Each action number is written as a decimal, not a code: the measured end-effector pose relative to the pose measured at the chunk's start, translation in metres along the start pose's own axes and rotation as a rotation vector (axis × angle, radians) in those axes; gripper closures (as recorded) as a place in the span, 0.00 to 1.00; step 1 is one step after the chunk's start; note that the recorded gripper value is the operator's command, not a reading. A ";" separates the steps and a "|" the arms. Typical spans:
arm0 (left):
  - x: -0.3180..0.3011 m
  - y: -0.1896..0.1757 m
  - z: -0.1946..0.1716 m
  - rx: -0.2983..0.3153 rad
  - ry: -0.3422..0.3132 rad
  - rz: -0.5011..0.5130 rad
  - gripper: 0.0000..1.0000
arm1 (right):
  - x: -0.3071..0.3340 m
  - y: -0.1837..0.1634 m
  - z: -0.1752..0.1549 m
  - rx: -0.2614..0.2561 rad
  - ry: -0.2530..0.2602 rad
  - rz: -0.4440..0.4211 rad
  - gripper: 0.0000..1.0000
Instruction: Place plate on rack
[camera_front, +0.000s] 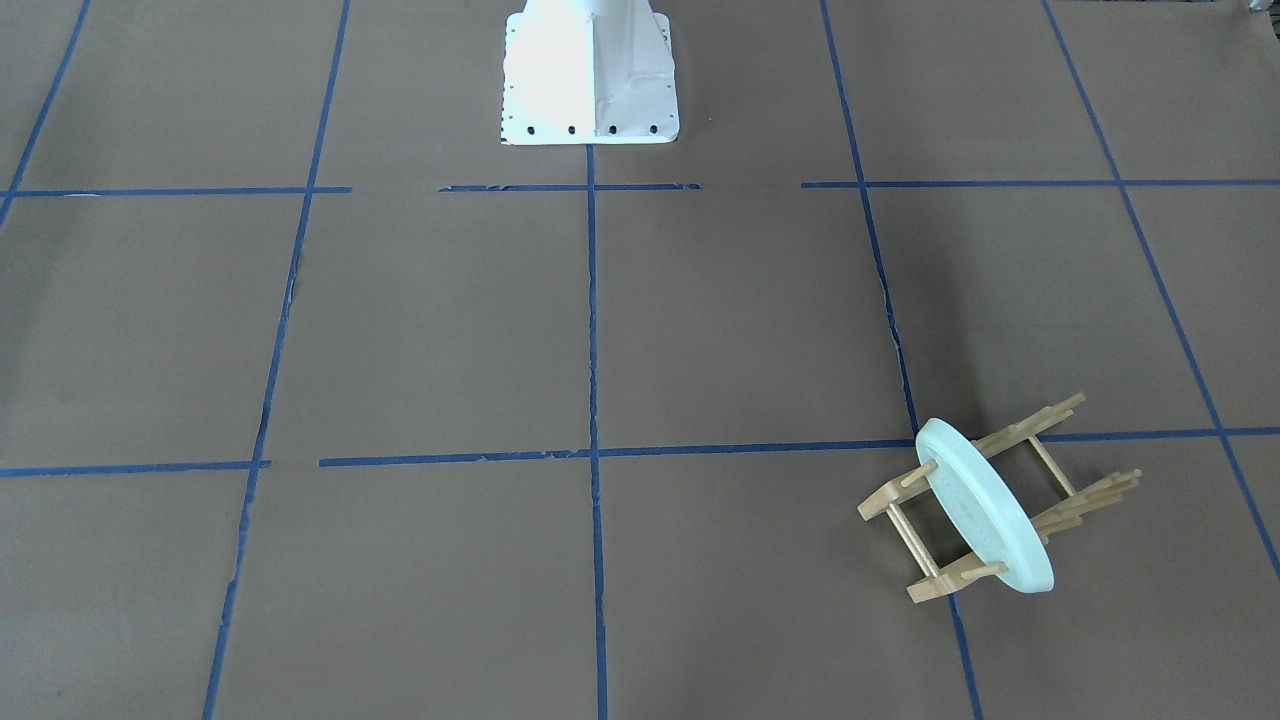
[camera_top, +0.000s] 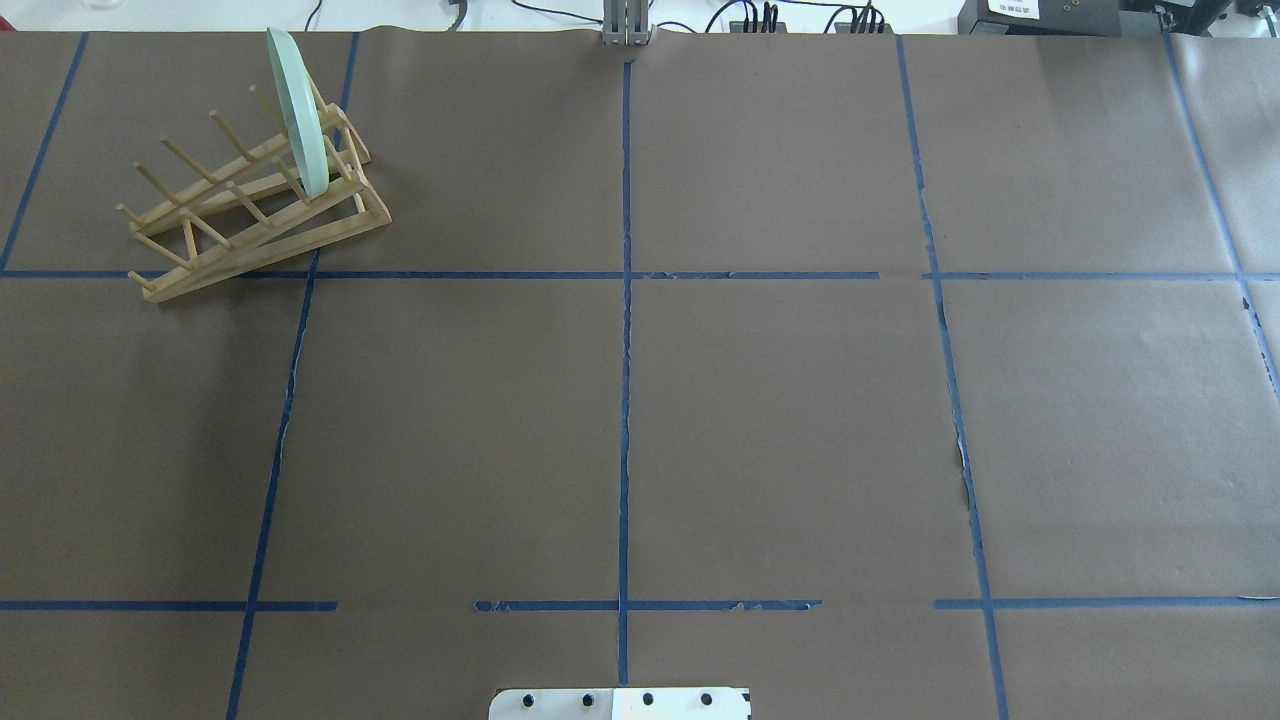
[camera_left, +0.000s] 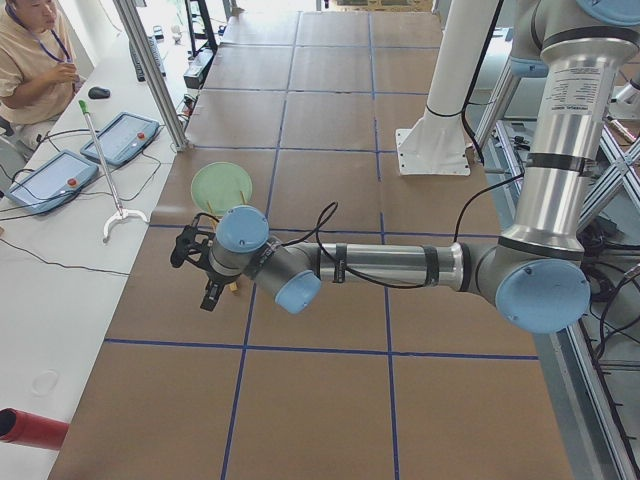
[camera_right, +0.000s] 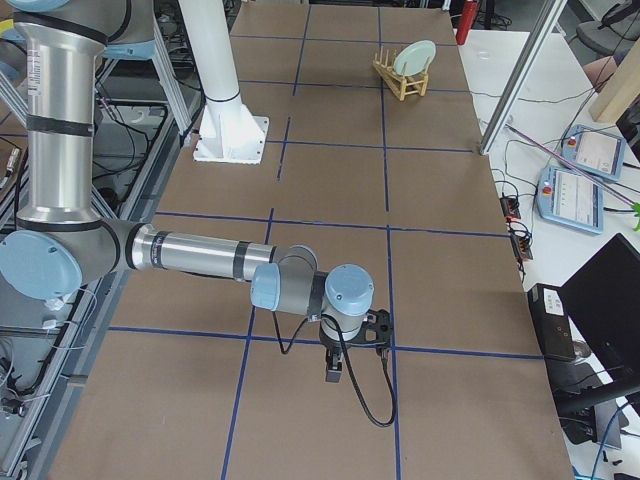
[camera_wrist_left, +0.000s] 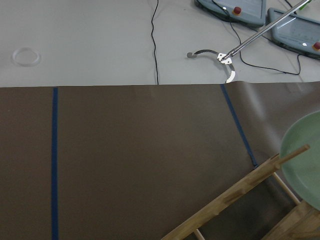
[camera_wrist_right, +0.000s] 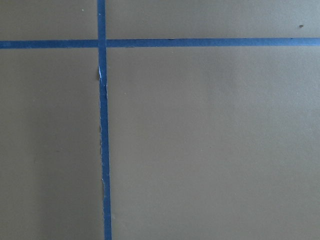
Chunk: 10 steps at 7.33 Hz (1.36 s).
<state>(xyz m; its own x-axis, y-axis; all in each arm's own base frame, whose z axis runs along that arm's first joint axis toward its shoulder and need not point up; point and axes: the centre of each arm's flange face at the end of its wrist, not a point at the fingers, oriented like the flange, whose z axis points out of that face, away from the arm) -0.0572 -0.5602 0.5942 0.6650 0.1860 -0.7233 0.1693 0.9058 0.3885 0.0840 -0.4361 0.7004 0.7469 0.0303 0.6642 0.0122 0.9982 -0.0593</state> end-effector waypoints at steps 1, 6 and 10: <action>-0.030 0.021 -0.002 -0.090 -0.034 0.019 0.00 | 0.000 0.000 0.000 0.000 0.000 0.000 0.00; -0.053 0.055 -0.011 -0.370 -0.133 0.015 0.00 | 0.000 0.000 0.000 -0.001 0.000 0.000 0.00; -0.050 0.079 -0.006 -0.362 -0.017 -0.010 0.00 | 0.000 0.000 0.000 0.000 0.000 -0.001 0.00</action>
<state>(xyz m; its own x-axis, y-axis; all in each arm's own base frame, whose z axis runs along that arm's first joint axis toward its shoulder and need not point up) -0.0816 -0.4954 0.6575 0.6769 0.1725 -0.7156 -0.0902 0.9843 0.1519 0.0840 -0.4361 0.7003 0.7469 0.0296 0.6642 0.0126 0.9982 -0.0586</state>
